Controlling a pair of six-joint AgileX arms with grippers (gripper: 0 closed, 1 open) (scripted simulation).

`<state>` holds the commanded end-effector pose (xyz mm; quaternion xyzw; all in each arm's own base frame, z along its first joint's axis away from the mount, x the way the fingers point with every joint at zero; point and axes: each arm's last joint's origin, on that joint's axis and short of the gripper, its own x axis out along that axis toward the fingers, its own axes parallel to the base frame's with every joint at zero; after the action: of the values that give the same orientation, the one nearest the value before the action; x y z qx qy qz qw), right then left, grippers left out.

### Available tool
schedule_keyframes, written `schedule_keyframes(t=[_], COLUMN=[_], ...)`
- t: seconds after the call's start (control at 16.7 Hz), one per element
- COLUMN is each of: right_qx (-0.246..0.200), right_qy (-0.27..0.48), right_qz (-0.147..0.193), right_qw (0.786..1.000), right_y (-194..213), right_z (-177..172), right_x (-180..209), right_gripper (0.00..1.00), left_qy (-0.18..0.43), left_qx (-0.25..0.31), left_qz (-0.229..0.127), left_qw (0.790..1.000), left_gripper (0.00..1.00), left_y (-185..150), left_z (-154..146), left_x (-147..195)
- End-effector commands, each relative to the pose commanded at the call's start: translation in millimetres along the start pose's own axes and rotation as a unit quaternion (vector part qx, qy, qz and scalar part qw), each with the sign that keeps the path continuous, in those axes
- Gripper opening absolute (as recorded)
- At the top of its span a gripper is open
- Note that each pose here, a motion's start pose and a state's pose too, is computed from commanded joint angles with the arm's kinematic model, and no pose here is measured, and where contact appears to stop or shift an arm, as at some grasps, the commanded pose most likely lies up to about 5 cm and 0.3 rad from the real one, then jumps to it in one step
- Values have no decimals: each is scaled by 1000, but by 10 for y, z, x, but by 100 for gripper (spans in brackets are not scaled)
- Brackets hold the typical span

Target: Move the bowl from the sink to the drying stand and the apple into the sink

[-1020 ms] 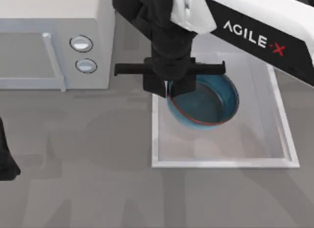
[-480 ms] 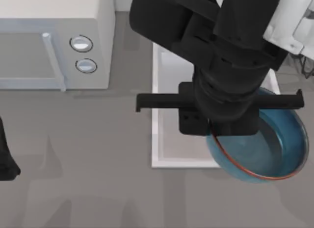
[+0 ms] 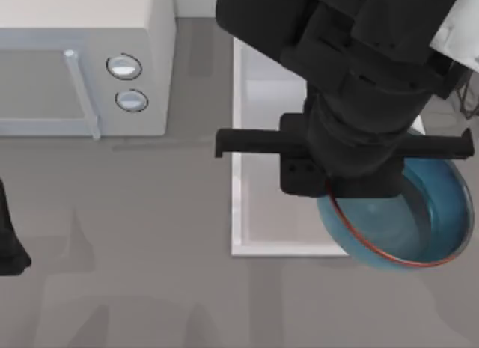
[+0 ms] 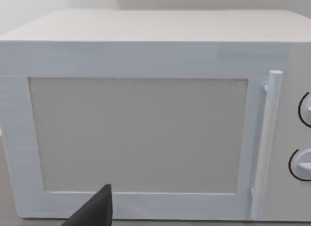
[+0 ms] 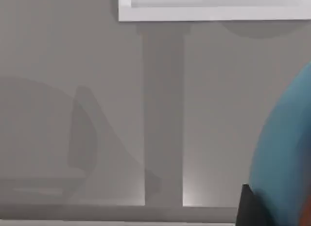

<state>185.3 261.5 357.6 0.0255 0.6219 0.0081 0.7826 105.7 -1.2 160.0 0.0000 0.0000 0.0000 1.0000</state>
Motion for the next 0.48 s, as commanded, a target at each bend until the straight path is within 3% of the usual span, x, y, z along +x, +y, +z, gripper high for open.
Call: schedule_keyframes(t=[0.48], right_qx=[45], right_qy=[-107], right_qz=[126], right_qw=[985], right_y=[-843], right_z=[936], right_x=[148], right_gripper=[0], left_qy=[0], left_qx=[0], left_qz=[0], left_qw=[1000], left_gripper=[100], left_y=[0], left_z=[0], left_x=[0])
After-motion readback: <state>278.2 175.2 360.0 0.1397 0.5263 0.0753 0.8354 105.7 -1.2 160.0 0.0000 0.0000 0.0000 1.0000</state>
